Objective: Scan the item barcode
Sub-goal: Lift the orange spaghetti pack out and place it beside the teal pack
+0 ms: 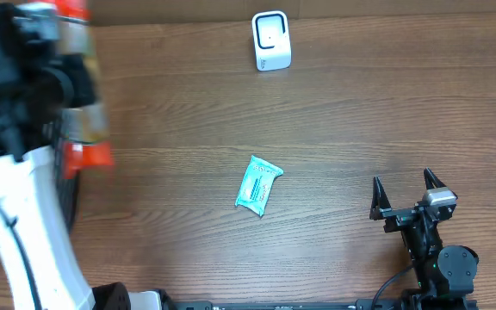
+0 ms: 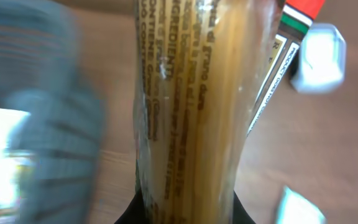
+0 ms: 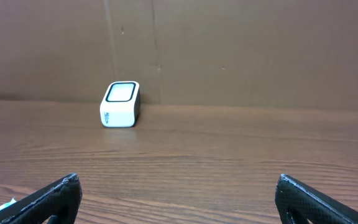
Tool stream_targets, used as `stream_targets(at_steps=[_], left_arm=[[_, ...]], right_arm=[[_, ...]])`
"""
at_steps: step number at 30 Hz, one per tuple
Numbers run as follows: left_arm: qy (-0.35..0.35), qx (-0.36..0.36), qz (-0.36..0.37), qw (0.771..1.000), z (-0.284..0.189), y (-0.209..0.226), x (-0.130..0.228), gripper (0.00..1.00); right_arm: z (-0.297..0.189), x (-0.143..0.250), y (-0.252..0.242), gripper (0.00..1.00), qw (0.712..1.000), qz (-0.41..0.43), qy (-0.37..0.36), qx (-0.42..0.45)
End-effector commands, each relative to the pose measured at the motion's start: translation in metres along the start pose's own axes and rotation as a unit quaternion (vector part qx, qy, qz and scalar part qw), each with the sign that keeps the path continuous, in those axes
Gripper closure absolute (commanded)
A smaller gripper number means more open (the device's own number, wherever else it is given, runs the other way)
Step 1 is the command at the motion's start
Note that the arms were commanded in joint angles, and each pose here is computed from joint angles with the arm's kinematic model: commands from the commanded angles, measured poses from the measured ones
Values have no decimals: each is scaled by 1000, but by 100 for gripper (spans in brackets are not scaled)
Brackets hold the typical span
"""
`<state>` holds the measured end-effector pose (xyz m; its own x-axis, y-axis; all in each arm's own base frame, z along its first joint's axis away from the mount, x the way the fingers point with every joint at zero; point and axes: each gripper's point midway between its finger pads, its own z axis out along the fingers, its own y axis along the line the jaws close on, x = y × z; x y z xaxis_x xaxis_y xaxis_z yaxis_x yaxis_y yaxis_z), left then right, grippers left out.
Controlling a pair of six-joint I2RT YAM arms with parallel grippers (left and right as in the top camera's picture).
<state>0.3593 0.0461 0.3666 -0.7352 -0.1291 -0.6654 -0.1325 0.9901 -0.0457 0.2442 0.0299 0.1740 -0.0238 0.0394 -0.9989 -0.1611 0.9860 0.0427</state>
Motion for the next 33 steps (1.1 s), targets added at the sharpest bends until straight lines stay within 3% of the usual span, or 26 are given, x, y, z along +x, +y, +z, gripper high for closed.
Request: stream_targets(at_steps=[1, 7, 13, 17, 22, 24, 25, 26, 27, 28, 33], left_arm=[[68, 94, 11, 993, 36, -65, 36, 96], [200, 115, 0, 973, 114, -122, 138, 96], [255, 121, -32, 959, 167, -156, 225, 96], [268, 118, -41, 955, 187, -163, 258, 96], [281, 107, -39, 953, 203, -161, 273, 96], [275, 110, -40, 954, 207, -162, 270, 82], [268, 114, -37, 956, 208, -164, 267, 66], [261, 118, -34, 958, 209, -165, 263, 43], [253, 121, -31, 959, 209, -166, 257, 5], [245, 124, -31, 961, 209, -167, 250, 0], [210, 133, -37, 968, 191, -167, 192, 0]], right_arm=[[0, 2, 0, 0, 1000, -1, -2, 2], [0, 2, 0, 0, 1000, 0, -2, 2], [0, 2, 0, 0, 1000, 0, -2, 2], [0, 2, 0, 0, 1000, 0, -2, 2], [0, 2, 0, 0, 1000, 0, -2, 2], [0, 2, 0, 0, 1000, 0, -2, 2], [0, 2, 0, 0, 1000, 0, -2, 2], [0, 2, 0, 0, 1000, 0, -2, 2], [0, 2, 0, 0, 1000, 0, -2, 2], [0, 2, 0, 0, 1000, 0, -2, 2], [0, 2, 0, 0, 1000, 0, -2, 2]])
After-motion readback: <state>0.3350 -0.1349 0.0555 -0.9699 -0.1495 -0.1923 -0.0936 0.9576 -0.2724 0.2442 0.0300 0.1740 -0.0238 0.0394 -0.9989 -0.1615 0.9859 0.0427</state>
